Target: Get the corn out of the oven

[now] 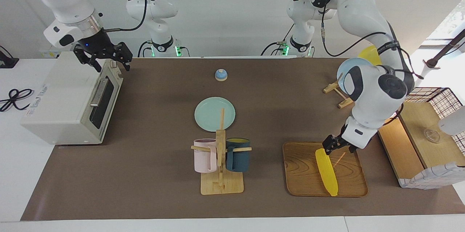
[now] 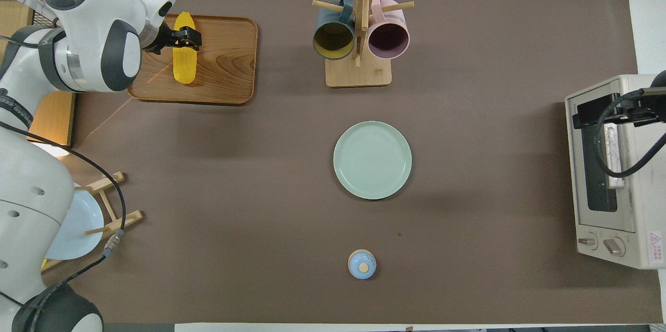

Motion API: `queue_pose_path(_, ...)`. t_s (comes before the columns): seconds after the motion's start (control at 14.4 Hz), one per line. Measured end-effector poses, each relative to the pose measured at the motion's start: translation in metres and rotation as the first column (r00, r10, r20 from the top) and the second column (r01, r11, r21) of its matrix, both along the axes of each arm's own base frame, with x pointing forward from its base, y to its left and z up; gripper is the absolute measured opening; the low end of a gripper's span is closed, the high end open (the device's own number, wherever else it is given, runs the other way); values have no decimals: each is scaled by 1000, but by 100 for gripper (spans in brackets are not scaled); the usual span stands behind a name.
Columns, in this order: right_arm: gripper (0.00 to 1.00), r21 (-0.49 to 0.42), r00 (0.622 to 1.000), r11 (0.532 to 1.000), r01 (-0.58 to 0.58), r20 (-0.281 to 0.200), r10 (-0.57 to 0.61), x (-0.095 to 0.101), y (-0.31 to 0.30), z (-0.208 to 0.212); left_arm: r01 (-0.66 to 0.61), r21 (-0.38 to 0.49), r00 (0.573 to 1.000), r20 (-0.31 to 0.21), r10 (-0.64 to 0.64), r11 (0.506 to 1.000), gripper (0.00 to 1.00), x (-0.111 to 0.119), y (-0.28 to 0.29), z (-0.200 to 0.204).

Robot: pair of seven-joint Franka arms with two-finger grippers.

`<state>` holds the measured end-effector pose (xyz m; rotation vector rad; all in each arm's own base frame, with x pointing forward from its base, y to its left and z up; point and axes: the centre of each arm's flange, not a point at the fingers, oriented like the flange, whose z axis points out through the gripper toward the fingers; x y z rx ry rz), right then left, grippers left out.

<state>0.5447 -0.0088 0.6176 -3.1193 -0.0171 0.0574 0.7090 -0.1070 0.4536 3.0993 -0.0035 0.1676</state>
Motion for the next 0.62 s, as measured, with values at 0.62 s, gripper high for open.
queue_pose_path(0.62,100,-1,1000,1000,0,2,0,0,0,1,71,34,991,-118,-66,997,100,-123,63,180)
